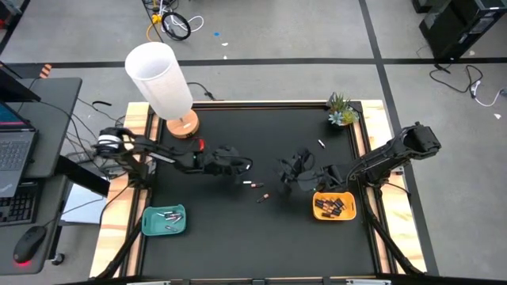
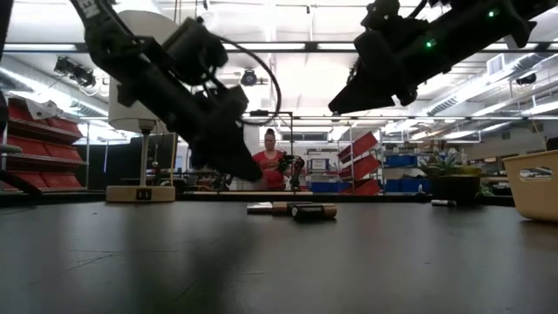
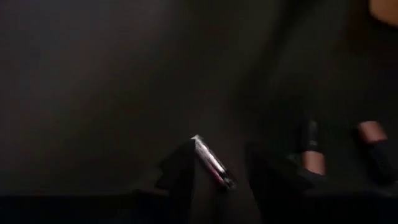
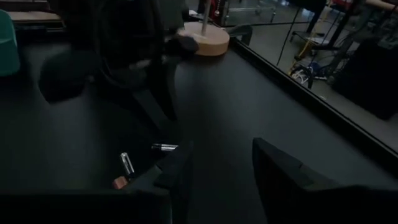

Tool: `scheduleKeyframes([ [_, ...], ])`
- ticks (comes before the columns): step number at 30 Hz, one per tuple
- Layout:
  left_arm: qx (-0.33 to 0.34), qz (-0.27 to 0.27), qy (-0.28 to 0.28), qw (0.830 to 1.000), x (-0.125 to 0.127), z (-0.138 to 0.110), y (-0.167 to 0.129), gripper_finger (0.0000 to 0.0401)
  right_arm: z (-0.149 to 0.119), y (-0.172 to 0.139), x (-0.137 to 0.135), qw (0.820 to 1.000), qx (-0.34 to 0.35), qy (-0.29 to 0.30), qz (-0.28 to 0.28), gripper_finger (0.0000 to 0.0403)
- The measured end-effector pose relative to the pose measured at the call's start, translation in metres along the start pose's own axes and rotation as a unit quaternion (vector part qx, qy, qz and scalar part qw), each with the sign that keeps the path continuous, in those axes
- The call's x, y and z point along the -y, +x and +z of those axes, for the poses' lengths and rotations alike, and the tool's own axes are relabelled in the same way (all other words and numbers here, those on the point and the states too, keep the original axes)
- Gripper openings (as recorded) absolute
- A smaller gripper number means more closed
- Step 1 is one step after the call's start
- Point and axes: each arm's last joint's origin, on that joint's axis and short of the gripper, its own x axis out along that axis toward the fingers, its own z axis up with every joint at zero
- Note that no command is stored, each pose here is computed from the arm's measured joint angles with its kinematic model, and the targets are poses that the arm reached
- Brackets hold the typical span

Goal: Sort batteries
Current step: Put the silver battery into the green bin

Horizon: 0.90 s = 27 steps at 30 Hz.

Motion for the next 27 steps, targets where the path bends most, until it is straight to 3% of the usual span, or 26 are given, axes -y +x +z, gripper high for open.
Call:
scheduleKeyframes([
  [8, -0.014, 0.031, -0.01, 0.999, 0.001, -0.009, 0.032, 0.0224, -0.003, 0.001, 0.002, 1.0, -0.001, -0.008, -0.003, 0.0149],
  [12, -0.024, 0.056, -0.013, 0.998, 0.0, -0.015, 0.045, 0.0232, -0.01, 0.001, 0.004, 1.0, 0.003, -0.004, -0.002, 0.0148],
  [16, -0.032, 0.061, -0.011, 0.998, -0.001, -0.017, 0.046, 0.0184, -0.021, 0.0, 0.008, 1.0, 0.01, 0.01, 0.0, 0.0148],
  [21, -0.047, 0.055, 0.018, 0.997, -0.001, -0.016, 0.042, 0.0044, -0.027, -0.002, 0.011, 0.999, 0.036, 0.02, 0.006, 0.0144],
  [27, -0.057, 0.036, 0.039, 0.997, 0.0, -0.009, 0.03, 0.0035, -0.023, -0.002, 0.011, 0.998, 0.056, 0.014, 0.01, 0.0144],
])
